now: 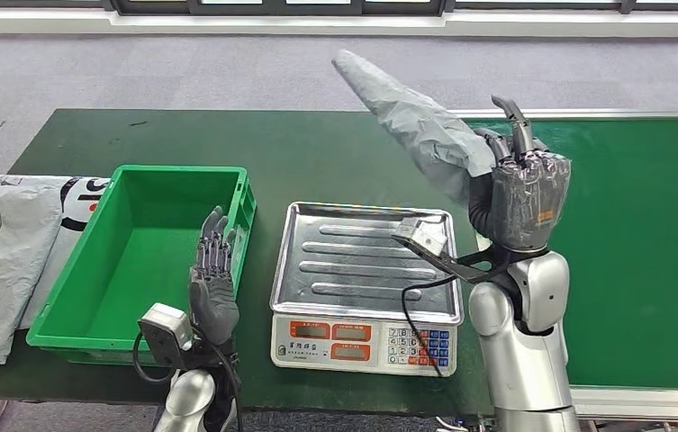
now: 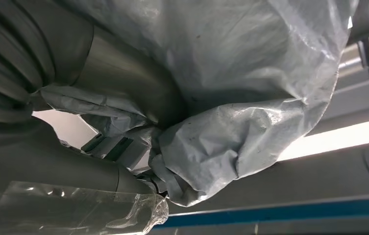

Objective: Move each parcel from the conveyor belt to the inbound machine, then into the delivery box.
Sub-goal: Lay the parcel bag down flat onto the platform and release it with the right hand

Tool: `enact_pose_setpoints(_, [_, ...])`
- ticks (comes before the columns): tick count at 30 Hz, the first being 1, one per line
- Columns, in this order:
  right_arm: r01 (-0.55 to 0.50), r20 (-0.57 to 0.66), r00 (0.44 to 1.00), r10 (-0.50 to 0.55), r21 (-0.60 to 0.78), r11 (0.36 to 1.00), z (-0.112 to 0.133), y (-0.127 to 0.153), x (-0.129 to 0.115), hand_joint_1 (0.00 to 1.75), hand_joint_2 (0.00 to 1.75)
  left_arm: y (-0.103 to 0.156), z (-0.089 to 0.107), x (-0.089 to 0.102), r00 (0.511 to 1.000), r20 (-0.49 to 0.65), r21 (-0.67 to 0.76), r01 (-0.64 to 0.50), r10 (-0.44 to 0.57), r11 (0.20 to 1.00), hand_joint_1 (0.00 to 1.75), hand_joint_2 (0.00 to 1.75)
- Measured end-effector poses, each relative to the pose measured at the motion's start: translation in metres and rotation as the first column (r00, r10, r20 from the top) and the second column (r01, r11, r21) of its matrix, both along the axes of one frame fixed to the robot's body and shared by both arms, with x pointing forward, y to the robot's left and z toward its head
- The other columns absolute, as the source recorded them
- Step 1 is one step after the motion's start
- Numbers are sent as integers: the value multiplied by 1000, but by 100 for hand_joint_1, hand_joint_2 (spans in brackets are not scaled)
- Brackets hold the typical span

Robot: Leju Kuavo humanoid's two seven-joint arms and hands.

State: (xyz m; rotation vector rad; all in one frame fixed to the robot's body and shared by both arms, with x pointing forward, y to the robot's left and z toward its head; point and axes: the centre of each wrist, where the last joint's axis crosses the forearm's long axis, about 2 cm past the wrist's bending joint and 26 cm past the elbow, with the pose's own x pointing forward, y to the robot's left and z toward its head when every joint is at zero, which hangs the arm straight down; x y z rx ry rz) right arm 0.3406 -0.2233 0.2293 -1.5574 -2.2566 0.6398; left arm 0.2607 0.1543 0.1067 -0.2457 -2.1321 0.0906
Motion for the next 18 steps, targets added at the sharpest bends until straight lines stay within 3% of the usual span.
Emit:
enact_pose_setpoints(12, [-227, -61, 972, 225, -23, 974, -17, 69, -25, 175, 175, -2, 3, 11, 999, 8, -6, 31, -31, 1000, 0, 0])
enact_pose_setpoints(18, [-274, -254, 931, 261, -15, 962, -39, 89, -22, 175, 175, -4, 6, 17, 999, 13, -5, 32, -32, 999, 0, 0])
